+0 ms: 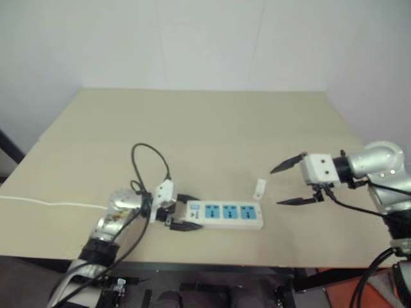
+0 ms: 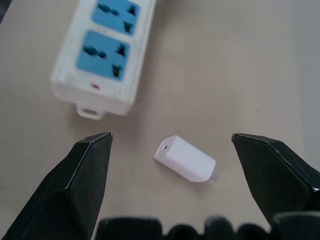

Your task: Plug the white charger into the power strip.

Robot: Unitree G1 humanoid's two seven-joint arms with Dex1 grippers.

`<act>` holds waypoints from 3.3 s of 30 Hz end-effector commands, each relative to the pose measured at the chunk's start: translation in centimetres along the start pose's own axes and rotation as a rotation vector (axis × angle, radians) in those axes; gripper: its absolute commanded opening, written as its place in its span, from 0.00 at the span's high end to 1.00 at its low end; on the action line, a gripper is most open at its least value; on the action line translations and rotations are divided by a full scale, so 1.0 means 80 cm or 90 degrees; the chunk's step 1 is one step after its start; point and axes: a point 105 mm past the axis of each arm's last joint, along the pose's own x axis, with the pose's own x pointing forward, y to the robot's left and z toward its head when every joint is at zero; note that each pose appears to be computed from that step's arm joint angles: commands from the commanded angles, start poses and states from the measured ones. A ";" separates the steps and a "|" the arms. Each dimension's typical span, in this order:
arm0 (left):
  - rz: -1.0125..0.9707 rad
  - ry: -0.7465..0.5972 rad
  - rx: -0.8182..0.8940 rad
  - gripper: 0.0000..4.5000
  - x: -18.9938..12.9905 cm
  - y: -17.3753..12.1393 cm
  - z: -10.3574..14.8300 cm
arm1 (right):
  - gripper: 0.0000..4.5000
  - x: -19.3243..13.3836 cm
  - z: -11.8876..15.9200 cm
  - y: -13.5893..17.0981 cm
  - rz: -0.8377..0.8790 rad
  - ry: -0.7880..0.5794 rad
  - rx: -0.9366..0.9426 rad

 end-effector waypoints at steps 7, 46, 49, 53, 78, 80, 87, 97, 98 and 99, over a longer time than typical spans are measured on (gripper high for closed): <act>-0.030 0.033 0.024 0.27 0.017 -0.010 -0.032 | 0.00 0.007 -0.002 -0.021 0.097 0.080 -0.150; -0.079 0.056 -0.018 0.27 0.017 -0.018 -0.022 | 0.00 0.100 -0.010 -0.048 0.316 0.211 -0.507; -0.077 0.057 -0.018 0.27 0.016 -0.018 -0.022 | 0.00 0.103 -0.016 -0.042 0.337 0.219 -0.513; -0.072 0.061 -0.017 0.27 0.014 -0.018 -0.023 | 0.27 0.108 -0.022 -0.036 0.354 0.226 -0.515; -0.070 0.066 -0.021 0.27 0.012 -0.014 -0.026 | 0.74 0.027 0.093 -0.097 -0.117 -0.271 -0.048; -0.071 0.067 -0.020 0.27 0.012 -0.013 -0.026 | 0.74 0.025 0.101 -0.090 -0.142 -0.330 0.046; -0.064 0.070 -0.017 0.27 0.009 -0.007 -0.023 | 0.74 0.045 0.119 -0.055 -0.154 -0.467 0.294; -0.045 0.076 -0.021 0.27 0.000 -0.003 -0.024 | 0.74 0.125 0.111 -0.009 -0.134 -0.476 0.398; -0.043 0.076 -0.021 0.27 0.000 -0.002 -0.024 | 0.74 0.128 0.112 -0.008 -0.130 -0.479 0.398; -0.043 0.077 -0.022 0.27 -0.001 -0.003 -0.025 | 0.74 0.131 0.114 -0.005 -0.126 -0.482 0.397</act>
